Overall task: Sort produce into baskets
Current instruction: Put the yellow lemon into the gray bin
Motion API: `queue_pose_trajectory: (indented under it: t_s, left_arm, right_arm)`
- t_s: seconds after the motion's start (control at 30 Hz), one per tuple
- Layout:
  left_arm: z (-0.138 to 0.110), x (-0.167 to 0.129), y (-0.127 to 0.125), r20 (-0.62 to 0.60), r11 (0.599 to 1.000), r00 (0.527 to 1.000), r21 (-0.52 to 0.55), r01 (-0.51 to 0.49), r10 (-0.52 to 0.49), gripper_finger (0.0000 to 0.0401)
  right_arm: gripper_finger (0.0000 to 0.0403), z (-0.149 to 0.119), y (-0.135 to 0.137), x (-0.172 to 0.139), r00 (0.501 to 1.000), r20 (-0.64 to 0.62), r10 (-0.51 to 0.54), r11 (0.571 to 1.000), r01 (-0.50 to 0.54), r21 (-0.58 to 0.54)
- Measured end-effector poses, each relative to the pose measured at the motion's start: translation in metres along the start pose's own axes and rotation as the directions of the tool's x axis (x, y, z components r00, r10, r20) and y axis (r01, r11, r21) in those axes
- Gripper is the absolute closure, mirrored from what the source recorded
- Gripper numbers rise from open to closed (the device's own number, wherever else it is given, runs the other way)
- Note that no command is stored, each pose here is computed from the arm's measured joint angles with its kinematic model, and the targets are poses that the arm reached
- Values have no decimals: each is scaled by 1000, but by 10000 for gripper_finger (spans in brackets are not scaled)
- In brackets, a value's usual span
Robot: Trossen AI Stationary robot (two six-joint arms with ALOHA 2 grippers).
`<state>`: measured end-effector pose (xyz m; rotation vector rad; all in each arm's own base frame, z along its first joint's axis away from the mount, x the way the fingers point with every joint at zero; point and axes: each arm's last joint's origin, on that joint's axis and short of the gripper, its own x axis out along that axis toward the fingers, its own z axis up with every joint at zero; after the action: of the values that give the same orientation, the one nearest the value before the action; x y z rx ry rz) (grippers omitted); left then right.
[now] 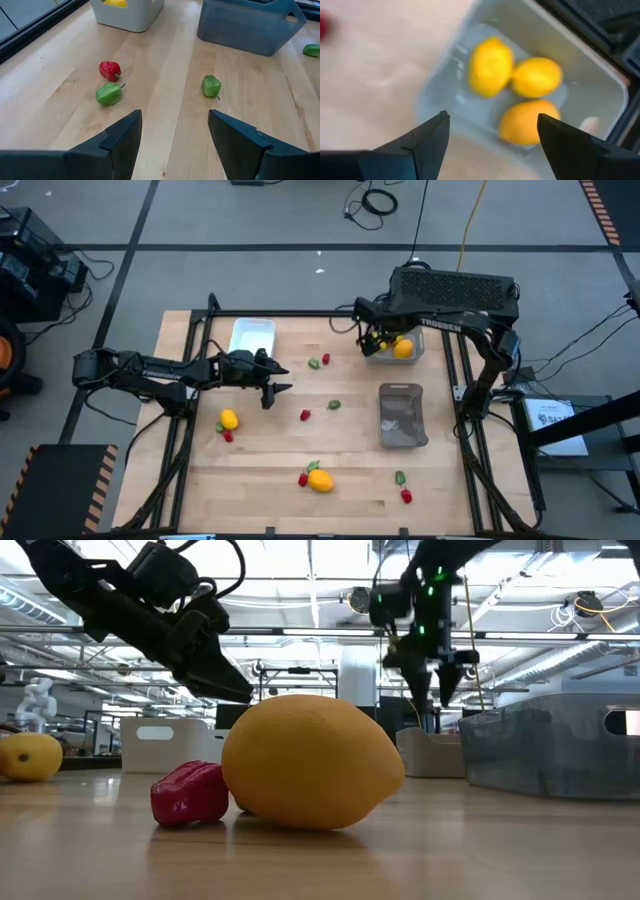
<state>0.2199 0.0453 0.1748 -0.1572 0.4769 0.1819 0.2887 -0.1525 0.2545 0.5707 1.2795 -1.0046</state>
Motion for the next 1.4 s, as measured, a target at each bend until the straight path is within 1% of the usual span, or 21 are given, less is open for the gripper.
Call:
queue_pose_trajectory:
  t_s: [0.13, 0.23, 0.33, 0.4, 0.5, 0.57, 0.67, 0.73, 0.8, 0.9, 1.0, 1.07, 1.4]
  left_arm:
    - [0, 0, 0, -4, 1000, 1000, 0, 0, 0, 166]
    - [-1, 0, 0, -5, 1000, 1000, 0, -1, 1, 166]
    - [-1, 0, 0, -6, 1000, 1000, 0, -1, 1, 166]
    - [-1, 0, 0, -5, 1000, 1000, 0, -1, 1, 166]
    - [-1, 0, 0, -5, 1000, 1000, 4, 0, 1, 166]
    - [0, 0, 0, -5, 1000, 1000, 3, 0, 0, 166]
    - [0, 0, 0, -1, 1000, 1000, 3, 0, 0, 166]
    - [1, 0, 0, 16, 1000, 1000, 0, 2, -2, 166]
    - [3, 0, -1, 37, 1000, 999, -12, 6, -6, 166]
    - [5, 0, -2, 55, 1000, 998, -27, 13, -11, 166]
    - [6, 0, -4, 66, 999, 998, -40, 22, -20, 166]
    - [7, 0, -5, 77, 999, 997, -39, 30, -27, 166]
    - [10, 0, -8, 106, 999, 994, -30, 43, -40, 166]
  right_arm:
    - [115, -31, 37, -32, 991, 94, 95, 992, -86, -96]
    - [115, -61, 75, -52, 964, 164, 210, 966, -179, -189]
    - [115, -96, 117, -68, 906, 236, 351, 915, -278, -292]
    - [115, -120, 146, -75, 851, 286, 440, 868, -321, -380]
    - [115, -159, 182, -78, 789, 340, 512, 816, -324, -478]
    - [115, -181, 201, -80, 739, 360, 569, 785, -358, -506]
    - [115, -208, 221, -77, 695, 355, 625, 744, -393, -541]
    - [115, -223, 231, -71, 688, 338, 642, 723, -398, -564]
    - [115, -235, 238, -66, 687, 322, 651, 714, -411, -566]
    - [115, -245, 243, -59, 698, 309, 646, 723, -431, -540]
    - [115, -249, 246, -54, 709, 301, 638, 732, -437, -523]
    - [115, -250, 247, -53, 706, 300, 642, 732, -447, -514]
    - [115, -253, 248, -56, 688, 299, 661, 712, -451, -538]
